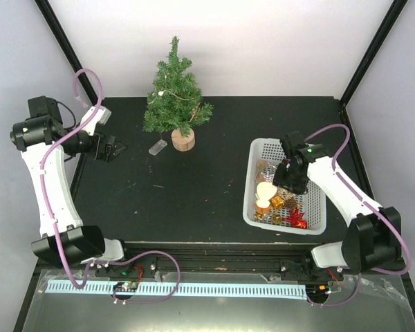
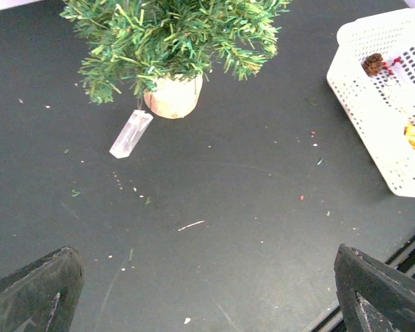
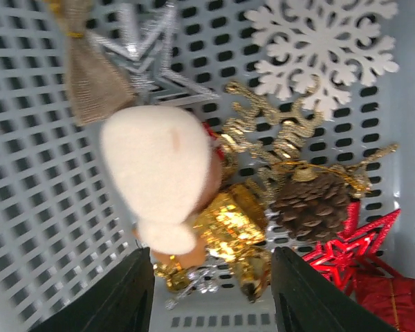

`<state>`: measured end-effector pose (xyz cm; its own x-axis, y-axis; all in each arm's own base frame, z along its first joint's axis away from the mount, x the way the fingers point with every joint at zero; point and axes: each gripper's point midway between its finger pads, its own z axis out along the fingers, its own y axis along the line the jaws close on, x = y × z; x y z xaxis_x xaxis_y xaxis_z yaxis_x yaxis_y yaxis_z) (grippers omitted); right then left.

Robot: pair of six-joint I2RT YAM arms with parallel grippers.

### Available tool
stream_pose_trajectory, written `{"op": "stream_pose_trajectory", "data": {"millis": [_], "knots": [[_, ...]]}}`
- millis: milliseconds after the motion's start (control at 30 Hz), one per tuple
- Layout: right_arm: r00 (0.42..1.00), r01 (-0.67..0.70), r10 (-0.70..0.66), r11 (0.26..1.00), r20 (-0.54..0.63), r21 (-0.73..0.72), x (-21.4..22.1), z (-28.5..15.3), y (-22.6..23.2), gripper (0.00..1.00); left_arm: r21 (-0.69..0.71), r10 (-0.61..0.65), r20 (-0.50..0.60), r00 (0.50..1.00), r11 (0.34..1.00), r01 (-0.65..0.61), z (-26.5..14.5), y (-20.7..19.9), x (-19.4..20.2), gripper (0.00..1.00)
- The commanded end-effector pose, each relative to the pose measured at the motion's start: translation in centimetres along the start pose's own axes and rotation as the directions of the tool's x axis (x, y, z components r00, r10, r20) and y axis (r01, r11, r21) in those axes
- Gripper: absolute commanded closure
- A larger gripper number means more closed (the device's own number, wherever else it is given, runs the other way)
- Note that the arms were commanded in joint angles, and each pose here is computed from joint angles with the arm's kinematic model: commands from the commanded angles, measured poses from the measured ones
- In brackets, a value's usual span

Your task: Decorate the small christmas tree

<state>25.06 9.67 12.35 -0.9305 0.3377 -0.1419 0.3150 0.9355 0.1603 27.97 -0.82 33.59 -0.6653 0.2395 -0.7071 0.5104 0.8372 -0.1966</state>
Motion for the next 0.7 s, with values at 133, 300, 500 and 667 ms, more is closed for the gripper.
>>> {"op": "stream_pose_trajectory", "data": {"millis": [133, 300, 500, 667], "knots": [[0.996, -0.010, 0.009, 1.000, -0.090, -0.005, 0.7, 3.8, -1.3, 0.56, 0.018, -0.035, 0.013, 0.999, 0.999, 0.035, 1.6, 0.1, -1.9, 0.01], [0.992, -0.026, 0.025, 1.000, -0.120, -0.009, 1.7, 5.5, -1.7, 0.61, 0.049, -0.041, -0.008, 0.999, 0.998, 0.042, 2.7, -0.1, -2.0, 0.01], [0.991, -0.009, 0.011, 1.000, -0.136, 0.021, 2.1, 6.8, -2.6, 0.64, 0.057, -0.047, -0.015, 0.999, 0.997, 0.048, 3.6, 0.0, -2.1, 0.01], [0.990, 0.001, 0.002, 1.000, -0.141, 0.023, 2.1, 7.1, -2.6, 0.76, 0.067, -0.053, -0.017, 0.998, 0.996, 0.054, 4.2, 0.0, -2.4, 0.01]]}}
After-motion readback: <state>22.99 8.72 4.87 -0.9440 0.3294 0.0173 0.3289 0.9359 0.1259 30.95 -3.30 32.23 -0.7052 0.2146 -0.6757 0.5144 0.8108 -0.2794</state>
